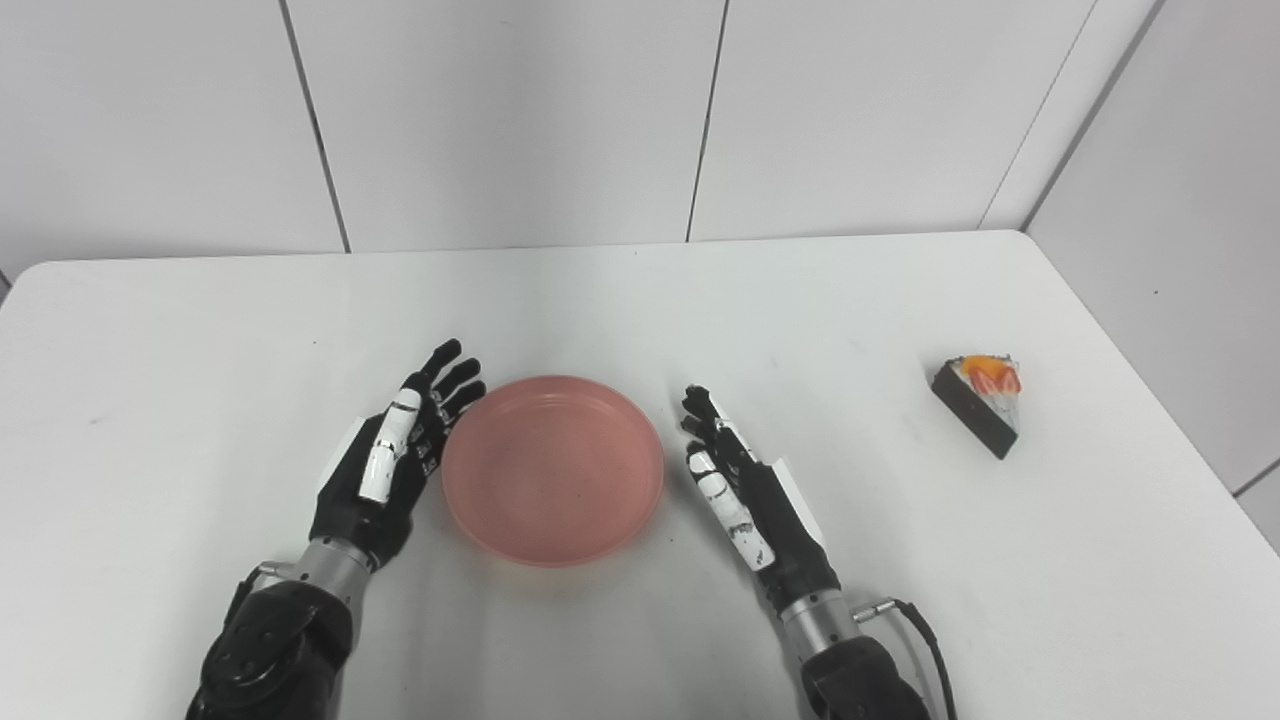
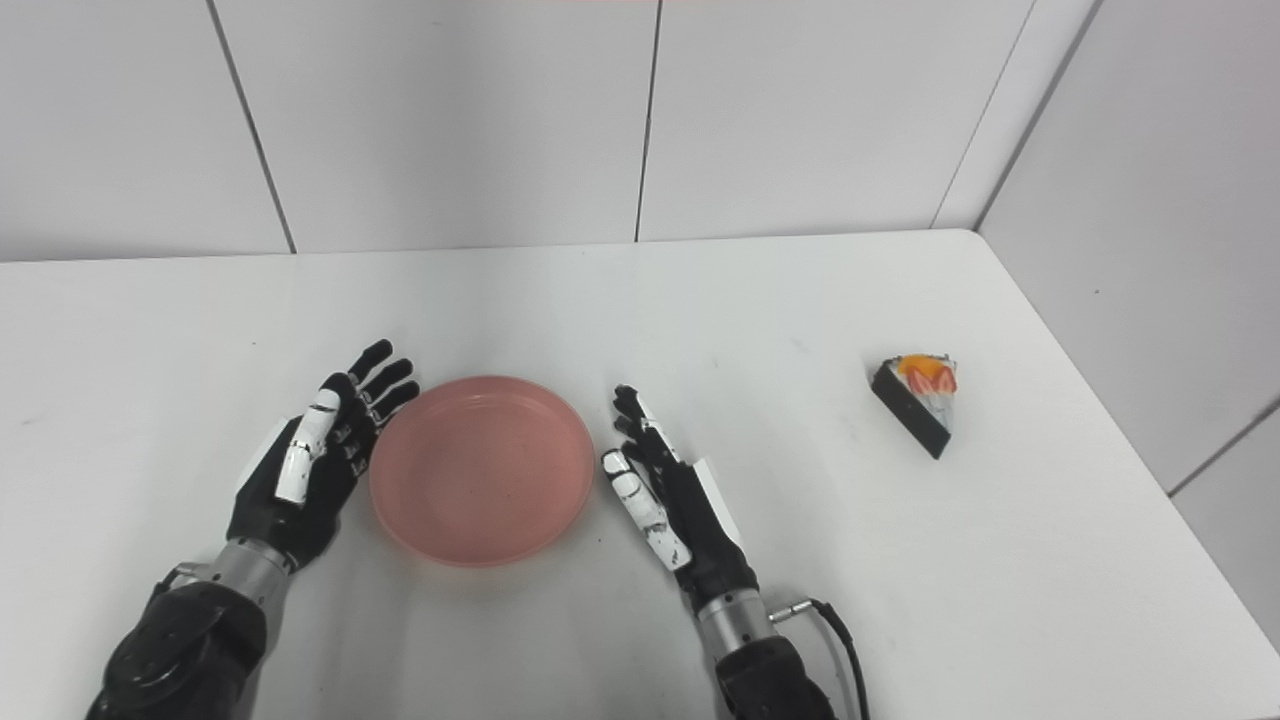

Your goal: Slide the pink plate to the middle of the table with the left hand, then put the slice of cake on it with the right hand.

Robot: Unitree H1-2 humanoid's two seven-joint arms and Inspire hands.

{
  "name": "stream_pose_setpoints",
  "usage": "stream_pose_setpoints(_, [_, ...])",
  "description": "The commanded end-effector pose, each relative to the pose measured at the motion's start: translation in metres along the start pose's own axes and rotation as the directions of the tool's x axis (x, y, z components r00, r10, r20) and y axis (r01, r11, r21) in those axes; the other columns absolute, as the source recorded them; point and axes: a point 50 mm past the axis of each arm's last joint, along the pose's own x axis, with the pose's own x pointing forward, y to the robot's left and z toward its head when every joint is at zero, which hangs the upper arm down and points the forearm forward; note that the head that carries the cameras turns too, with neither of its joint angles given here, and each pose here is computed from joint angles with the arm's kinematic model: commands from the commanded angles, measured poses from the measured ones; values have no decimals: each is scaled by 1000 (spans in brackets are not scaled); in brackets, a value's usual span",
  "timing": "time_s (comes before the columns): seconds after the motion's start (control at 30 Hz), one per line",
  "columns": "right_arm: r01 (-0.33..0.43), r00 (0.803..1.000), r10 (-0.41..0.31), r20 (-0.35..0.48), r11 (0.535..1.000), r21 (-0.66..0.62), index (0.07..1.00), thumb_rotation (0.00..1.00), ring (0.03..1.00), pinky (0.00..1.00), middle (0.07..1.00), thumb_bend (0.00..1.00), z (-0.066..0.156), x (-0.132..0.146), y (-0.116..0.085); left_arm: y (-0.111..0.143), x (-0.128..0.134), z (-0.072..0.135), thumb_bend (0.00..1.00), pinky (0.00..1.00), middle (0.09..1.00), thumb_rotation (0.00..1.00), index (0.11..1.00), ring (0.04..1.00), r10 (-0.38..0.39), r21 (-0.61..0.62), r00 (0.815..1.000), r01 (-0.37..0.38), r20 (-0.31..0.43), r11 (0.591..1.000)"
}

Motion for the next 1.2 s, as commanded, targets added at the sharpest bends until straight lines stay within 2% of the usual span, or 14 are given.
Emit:
stream_pose_setpoints(0.0, [-31,999,31,-20,999,13,959,1000,931,895,955,436,2,-1,8,3,-16,-32,413,919,931,1000,925,922,26,-44,989,-33,-148,999])
stream_pose_setpoints(0.2, [22,1000,-22,-4,999,-39,953,1000,924,887,948,448,6,2,-1,4,-16,-35,417,914,935,1000,930,923,29,-61,989,-38,-148,997])
stream_pose_setpoints(0.27, [43,999,-42,12,995,-87,961,1000,932,893,954,503,11,4,-5,5,-16,-36,416,915,934,1000,929,921,26,-60,989,-35,-147,998])
stream_pose_setpoints(0.33, [69,997,-61,49,984,-164,963,1000,902,841,950,611,20,7,-11,8,-16,-37,422,916,930,1000,926,917,23,-54,989,-32,-146,998])
stream_pose_setpoints(0.4, [101,993,-81,89,965,-242,965,1000,888,822,946,641,32,10,-16,10,-17,-38,423,913,927,1000,922,915,25,-53,989,-33,-144,998])
stream_pose_setpoints(0.5, [161,983,-128,128,942,-293,967,1000,884,821,944,691,49,14,-25,11,-17,-38,422,904,923,1000,916,912,27,-56,989,-36,-145,998])
stream_pose_setpoints(0.67, [277,954,-206,216,880,-385,953,912,845,771,914,758,82,23,-50,12,-15,-41,428,889,914,1000,902,904,28,-63,989,-37,-147,997])
stream_pose_setpoints(0.8, [364,923,-256,288,825,-433,957,760,853,758,921,804,107,29,-71,13,-16,-43,428,884,913,1000,898,904,26,-69,989,-36,-145,997])
stream_pose_setpoints(0.87, [399,907,-267,326,792,-461,960,669,856,750,930,791,118,31,-81,14,-17,-43,437,886,917,1000,900,907,27,-62,989,-36,-148,997])
stream_pose_setpoints(0.93, [426,895,-277,348,761,-489,959,627,852,725,932,790,125,32,-91,15,-17,-44,439,888,917,1000,900,908,26,-59,989,-35,-148,998])
stream_pose_setpoints(1.03, [462,881,-298,368,711,-530,961,622,849,712,931,796,132,31,-105,18,-18,-45,440,889,917,1000,899,908,25,-65,989,-35,-147,997])
stream_pose_setpoints(1.17, [510,859,-328,392,611,-606,971,644,837,699,934,807,139,30,-125,24,-20,-47,445,889,913,987,896,905,19,-81,989,-31,-144,996])
